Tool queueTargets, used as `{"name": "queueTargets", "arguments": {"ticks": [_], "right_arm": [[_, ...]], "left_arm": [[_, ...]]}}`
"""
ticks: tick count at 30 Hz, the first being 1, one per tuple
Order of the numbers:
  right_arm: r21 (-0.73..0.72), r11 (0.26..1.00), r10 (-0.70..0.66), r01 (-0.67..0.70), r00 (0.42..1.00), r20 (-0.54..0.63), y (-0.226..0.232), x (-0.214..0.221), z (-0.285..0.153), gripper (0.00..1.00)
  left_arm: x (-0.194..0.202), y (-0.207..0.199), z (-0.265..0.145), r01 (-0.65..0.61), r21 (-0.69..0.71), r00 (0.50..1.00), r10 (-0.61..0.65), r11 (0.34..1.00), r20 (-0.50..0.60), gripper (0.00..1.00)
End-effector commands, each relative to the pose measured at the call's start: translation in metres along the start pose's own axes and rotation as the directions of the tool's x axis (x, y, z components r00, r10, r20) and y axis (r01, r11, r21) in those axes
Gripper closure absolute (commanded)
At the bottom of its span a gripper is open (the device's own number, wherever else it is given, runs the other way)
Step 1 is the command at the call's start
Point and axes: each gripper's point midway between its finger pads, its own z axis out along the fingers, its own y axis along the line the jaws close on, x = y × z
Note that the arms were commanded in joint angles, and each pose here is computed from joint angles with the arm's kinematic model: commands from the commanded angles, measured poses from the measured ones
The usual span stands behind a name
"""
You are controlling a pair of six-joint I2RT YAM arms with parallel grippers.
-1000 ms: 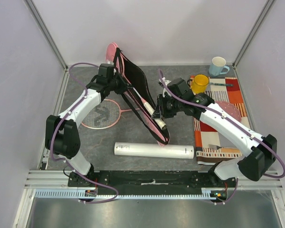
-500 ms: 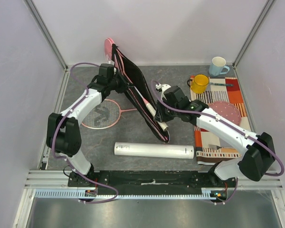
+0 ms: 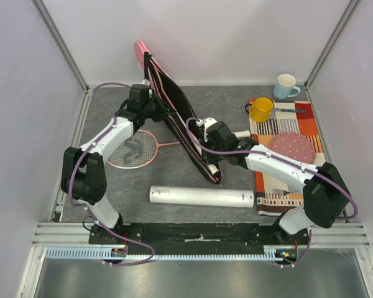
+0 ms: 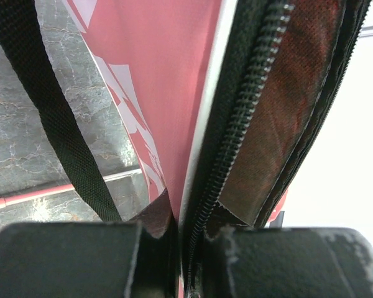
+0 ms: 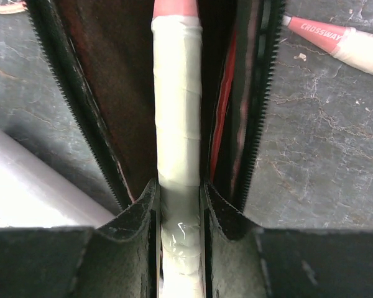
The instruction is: Pack up the badminton gear
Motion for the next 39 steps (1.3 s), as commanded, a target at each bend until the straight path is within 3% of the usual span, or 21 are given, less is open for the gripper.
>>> {"name": "queueTargets", "arguments": {"ticks": [1, 7, 12, 16, 19, 20, 23, 27, 30, 39], "right_arm": [[0.033, 0.999, -0.005, -0.004, 0.964, 0.267, 0.001, -0.065, 0.011, 0.95], [0.077, 0.990, -0.134, 0.119, 0.959, 0.250, -0.009, -0.048, 0.044, 0.90], [0.006, 0.987, -0.161, 0.161, 0.977, 0.143, 0.006, -0.044, 0.049, 0.70], [-0.082, 0.984, -0.145, 0.156, 0.980, 0.133, 0.025, -0.056, 0.022, 0.56], [-0.111, 0.980, -0.144, 0.167, 0.971, 0.189, 0.036, -0.083, -0.012, 0.47], [-0.120, 0.977, -0.145, 0.175, 0.963, 0.227, 0.041, -0.100, -0.026, 0.35], [-0.120, 0.967, -0.186, 0.227, 0.942, 0.281, 0.047, -0.130, -0.062, 0.25], [-0.046, 0.967, -0.207, 0.249, 0.881, 0.426, 0.040, -0.173, -0.120, 0.21], [0.057, 0.973, -0.223, 0.223, 0.853, 0.473, 0.016, -0.187, -0.140, 0.16], [0.070, 0.990, -0.143, 0.126, 0.923, 0.356, -0.040, -0.142, -0.107, 0.15]], "left_arm": [[0.041, -0.022, -0.008, 0.015, 0.115, 0.985, 0.005, 0.993, -0.171, 0.98], [0.036, -0.008, -0.003, -0.028, 0.075, 0.986, 0.040, 0.997, -0.163, 0.98], [0.034, 0.000, -0.003, -0.082, 0.043, 0.978, 0.089, 0.996, -0.187, 0.98], [0.024, 0.003, -0.008, -0.120, 0.033, 0.981, 0.123, 0.992, -0.153, 0.98], [0.018, 0.003, -0.011, -0.133, 0.031, 0.981, 0.136, 0.991, -0.139, 0.98], [0.017, 0.002, -0.012, -0.135, 0.036, 0.981, 0.139, 0.990, -0.135, 0.98], [0.009, 0.001, -0.012, -0.130, 0.045, 0.984, 0.135, 0.990, -0.115, 0.98], [-0.005, -0.005, -0.012, -0.089, 0.092, 0.991, 0.097, 0.992, -0.089, 0.98], [-0.023, -0.007, -0.012, -0.037, 0.117, 0.997, 0.046, 0.992, -0.067, 0.98], [-0.088, -0.047, -0.029, -0.082, 0.140, 0.995, 0.073, 0.987, 0.063, 0.98]]}}
